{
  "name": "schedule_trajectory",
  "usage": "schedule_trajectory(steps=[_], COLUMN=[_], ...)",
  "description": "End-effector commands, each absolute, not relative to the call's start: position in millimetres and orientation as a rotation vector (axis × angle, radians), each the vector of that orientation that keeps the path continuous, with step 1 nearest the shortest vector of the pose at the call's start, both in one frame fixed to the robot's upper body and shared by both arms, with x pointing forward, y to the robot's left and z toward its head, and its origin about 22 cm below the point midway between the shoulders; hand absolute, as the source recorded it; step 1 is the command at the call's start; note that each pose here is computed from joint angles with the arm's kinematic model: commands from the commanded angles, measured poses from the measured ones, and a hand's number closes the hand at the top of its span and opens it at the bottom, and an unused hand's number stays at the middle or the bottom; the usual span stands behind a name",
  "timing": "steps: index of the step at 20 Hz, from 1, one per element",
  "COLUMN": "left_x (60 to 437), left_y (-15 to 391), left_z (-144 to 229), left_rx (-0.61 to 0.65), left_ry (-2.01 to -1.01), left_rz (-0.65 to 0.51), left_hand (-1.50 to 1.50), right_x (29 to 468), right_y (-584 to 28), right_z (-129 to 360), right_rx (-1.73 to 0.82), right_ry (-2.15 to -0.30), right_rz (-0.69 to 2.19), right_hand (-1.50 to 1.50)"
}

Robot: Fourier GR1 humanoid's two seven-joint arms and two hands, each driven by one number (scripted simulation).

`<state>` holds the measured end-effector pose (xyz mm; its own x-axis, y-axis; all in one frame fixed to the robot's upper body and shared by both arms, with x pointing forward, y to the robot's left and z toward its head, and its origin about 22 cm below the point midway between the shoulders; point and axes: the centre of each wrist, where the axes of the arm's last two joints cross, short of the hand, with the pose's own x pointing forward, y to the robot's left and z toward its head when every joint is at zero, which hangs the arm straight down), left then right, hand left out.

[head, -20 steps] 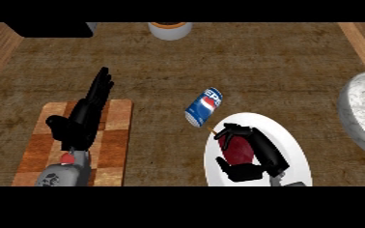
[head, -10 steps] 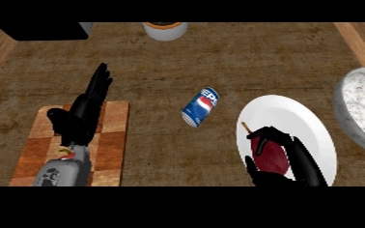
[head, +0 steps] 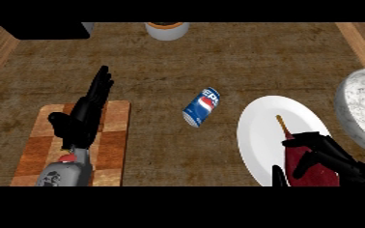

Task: Pick the pear from the plate and place it in the bowl

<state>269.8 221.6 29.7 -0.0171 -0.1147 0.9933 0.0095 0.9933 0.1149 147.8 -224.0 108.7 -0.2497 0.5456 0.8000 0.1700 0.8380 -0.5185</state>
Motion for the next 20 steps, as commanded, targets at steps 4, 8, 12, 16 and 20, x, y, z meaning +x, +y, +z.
schedule_trajectory(steps=[4,8,12,16,20], left_x=[279.1,265.6,272.7,276.0,266.1], left_y=[221.0,228.4,213.0,217.7,199.7], left_z=[42.0,33.6,37.6,30.5,35.9], left_rx=[0.082,0.071,0.071,0.079,0.054], left_ry=[-1.588,-1.586,-1.593,-1.576,-1.589], left_rz=[-0.093,-0.114,-0.107,-0.119,-0.103], left_hand=[0.0,0.0,0.0,0.0,0.0], right_x=[109.2,124.9,149.1,161.5,190.7], right_y=[-231.0,-231.8,-233.9,-241.0,-248.2], right_z=[182.8,199.2,229.1,255.4,286.8], right_rx=[-0.79,-0.885,-0.928,-0.95,-0.971], right_ry=[-1.848,-1.783,-1.774,-1.742,-1.671], right_rz=[0.36,0.317,0.29,0.226,0.253], right_hand=[1.5,1.5,1.5,1.5,1.5])
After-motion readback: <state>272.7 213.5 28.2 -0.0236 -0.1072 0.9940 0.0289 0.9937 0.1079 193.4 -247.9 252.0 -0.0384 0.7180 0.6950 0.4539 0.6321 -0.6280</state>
